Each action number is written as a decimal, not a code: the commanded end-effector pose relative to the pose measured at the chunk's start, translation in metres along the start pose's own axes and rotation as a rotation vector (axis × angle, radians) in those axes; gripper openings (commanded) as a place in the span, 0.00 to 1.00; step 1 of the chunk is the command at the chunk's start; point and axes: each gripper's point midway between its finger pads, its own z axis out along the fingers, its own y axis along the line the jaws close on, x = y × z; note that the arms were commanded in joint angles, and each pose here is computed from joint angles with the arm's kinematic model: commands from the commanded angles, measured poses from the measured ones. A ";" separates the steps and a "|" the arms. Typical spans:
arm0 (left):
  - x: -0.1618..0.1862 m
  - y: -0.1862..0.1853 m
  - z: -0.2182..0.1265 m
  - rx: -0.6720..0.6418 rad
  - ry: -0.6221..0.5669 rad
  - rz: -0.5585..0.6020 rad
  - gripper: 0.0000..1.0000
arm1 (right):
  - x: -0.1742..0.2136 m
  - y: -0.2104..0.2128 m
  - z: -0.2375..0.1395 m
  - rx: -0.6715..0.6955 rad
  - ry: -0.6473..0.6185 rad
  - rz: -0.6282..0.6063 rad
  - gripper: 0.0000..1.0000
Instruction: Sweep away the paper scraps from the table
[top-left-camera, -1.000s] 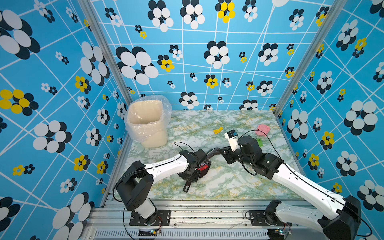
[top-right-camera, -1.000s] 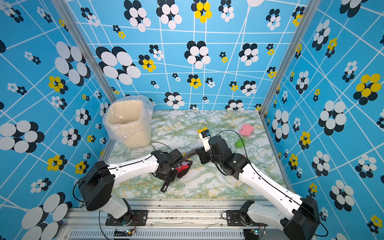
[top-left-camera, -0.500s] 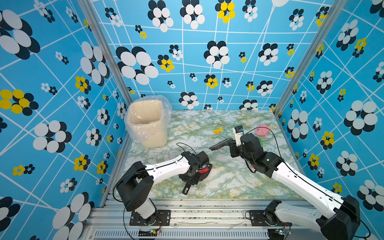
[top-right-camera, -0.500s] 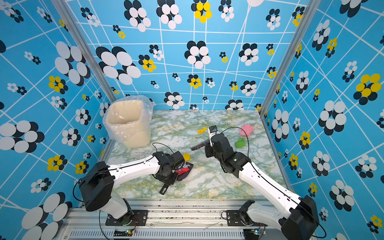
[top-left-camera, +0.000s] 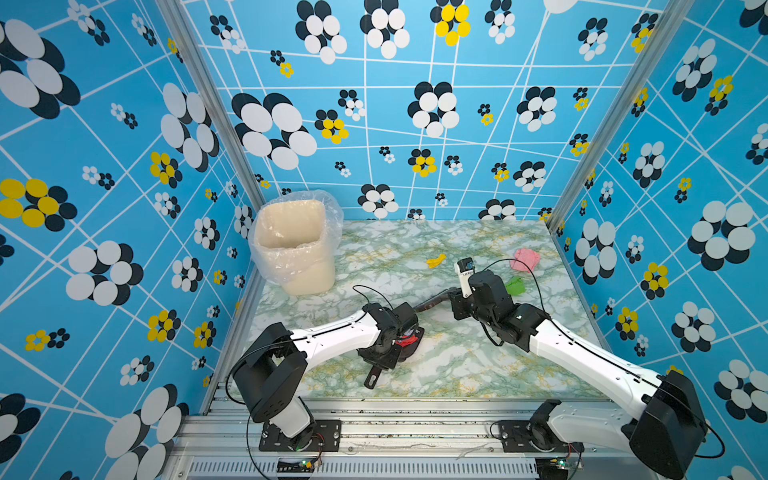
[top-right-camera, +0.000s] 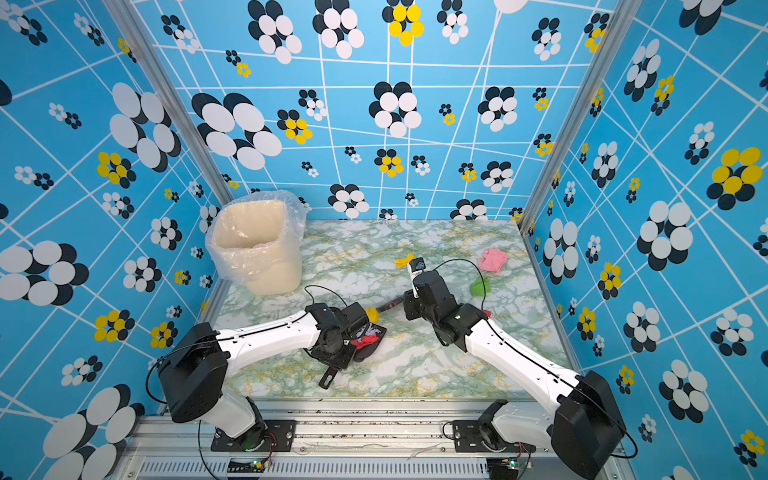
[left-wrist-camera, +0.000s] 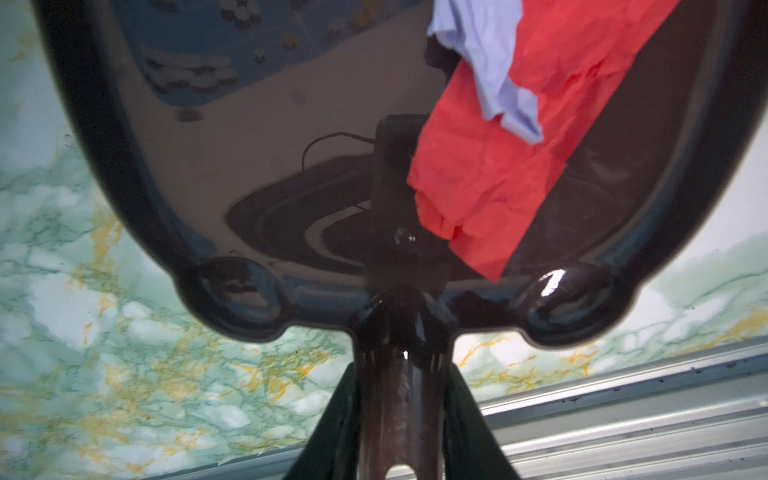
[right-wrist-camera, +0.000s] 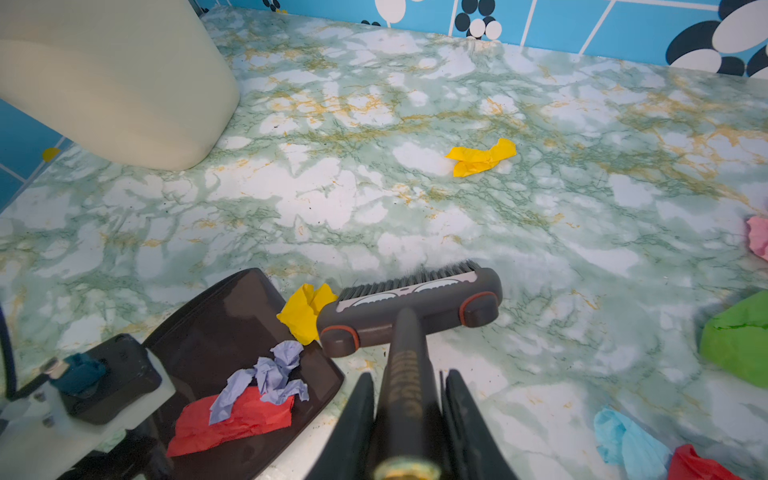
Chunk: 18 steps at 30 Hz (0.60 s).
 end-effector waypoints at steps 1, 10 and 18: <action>-0.001 0.002 -0.001 -0.025 0.001 0.020 0.00 | 0.005 0.011 -0.005 -0.063 0.000 0.011 0.00; -0.004 0.001 0.001 -0.026 0.000 0.023 0.00 | 0.026 0.044 -0.016 -0.224 0.052 -0.075 0.00; -0.008 0.001 0.002 -0.031 -0.020 0.021 0.00 | 0.008 0.011 -0.037 -0.066 -0.054 -0.064 0.00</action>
